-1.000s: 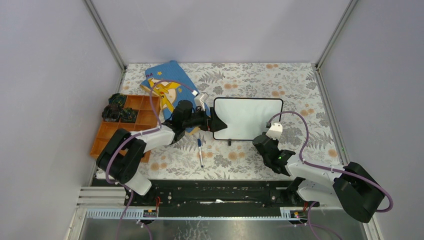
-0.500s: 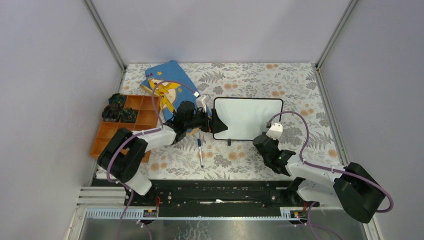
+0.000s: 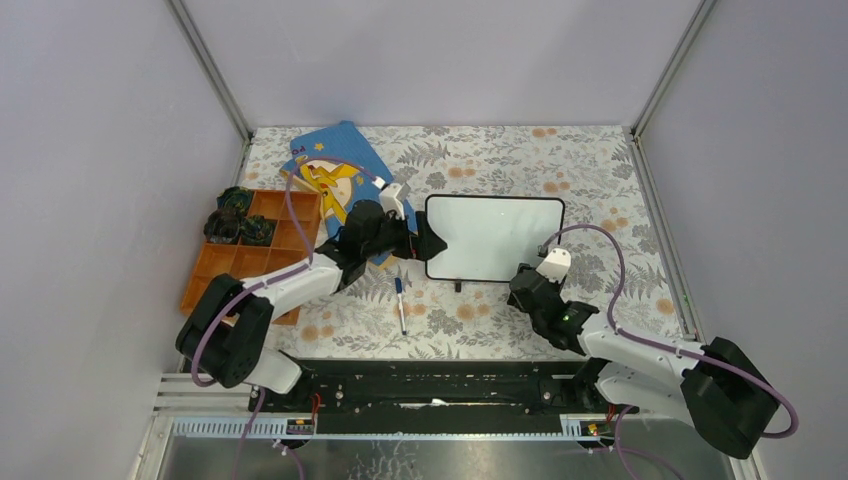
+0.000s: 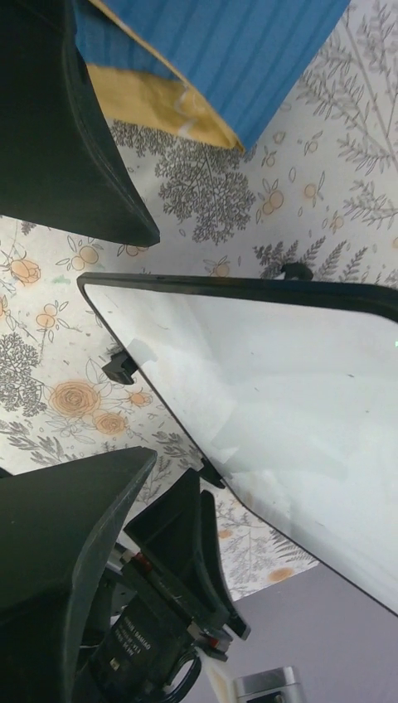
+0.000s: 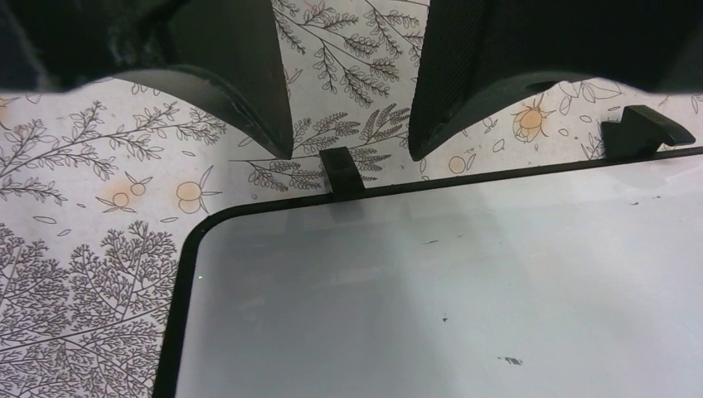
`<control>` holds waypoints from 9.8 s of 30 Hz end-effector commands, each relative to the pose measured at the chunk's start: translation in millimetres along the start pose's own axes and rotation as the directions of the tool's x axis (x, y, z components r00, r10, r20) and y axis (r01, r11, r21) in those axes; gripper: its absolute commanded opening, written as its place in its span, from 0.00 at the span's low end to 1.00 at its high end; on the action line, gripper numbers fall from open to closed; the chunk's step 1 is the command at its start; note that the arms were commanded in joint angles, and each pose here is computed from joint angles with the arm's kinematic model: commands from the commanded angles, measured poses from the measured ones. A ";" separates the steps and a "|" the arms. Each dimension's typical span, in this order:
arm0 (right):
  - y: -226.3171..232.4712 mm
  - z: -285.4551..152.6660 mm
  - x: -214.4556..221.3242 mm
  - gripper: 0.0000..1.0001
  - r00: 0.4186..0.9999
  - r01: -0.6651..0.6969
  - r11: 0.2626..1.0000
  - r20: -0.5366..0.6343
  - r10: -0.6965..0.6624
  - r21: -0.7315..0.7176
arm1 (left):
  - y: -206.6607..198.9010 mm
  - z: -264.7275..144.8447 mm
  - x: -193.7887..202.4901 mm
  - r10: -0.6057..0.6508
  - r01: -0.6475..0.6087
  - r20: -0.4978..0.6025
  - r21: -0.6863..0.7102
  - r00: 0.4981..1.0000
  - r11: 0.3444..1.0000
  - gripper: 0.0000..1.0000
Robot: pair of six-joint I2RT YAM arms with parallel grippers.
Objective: Write a sentence on the whiteboard
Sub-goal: Open the whiteboard marker at the center of the board.
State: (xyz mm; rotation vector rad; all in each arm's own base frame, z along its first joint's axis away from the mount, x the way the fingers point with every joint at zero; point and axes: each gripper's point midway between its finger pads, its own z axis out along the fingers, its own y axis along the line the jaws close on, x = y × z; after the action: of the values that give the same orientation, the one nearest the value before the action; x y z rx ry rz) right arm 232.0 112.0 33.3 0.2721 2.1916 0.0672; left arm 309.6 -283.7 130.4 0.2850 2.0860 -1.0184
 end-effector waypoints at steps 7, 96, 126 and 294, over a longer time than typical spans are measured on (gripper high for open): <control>3.8 -31.5 -29.4 0.70 0.998 -0.056 0.996 0.022 0.058 -0.065 | 1.4 -30.3 -41.6 0.065 -0.048 0.120 -0.141 0.991 0.989 0.99; 235.4 -17.0 132.2 0.36 0.745 0.449 0.838 -0.388 -0.543 -0.311 | 31.6 -264.9 -109.4 0.317 0.177 0.614 -0.608 0.723 0.774 0.99; 211.3 -136.7 -28.9 0.00 0.949 0.250 0.764 -0.006 -0.315 -0.594 | -60.7 -226.5 -121.4 0.166 -0.049 0.650 -0.195 0.741 0.980 0.99; 160.5 -237.7 -156.0 0.00 0.984 0.058 0.564 0.143 0.109 -0.824 | -103.9 -181.1 -103.7 0.058 -0.058 0.357 -0.011 0.932 0.998 0.00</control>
State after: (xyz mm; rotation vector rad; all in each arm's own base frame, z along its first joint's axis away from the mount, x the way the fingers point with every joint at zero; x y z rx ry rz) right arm 123.8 294.2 310.5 -0.3636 1.7185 1.3680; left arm 199.0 -244.8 384.4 0.2480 1.5354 -1.3522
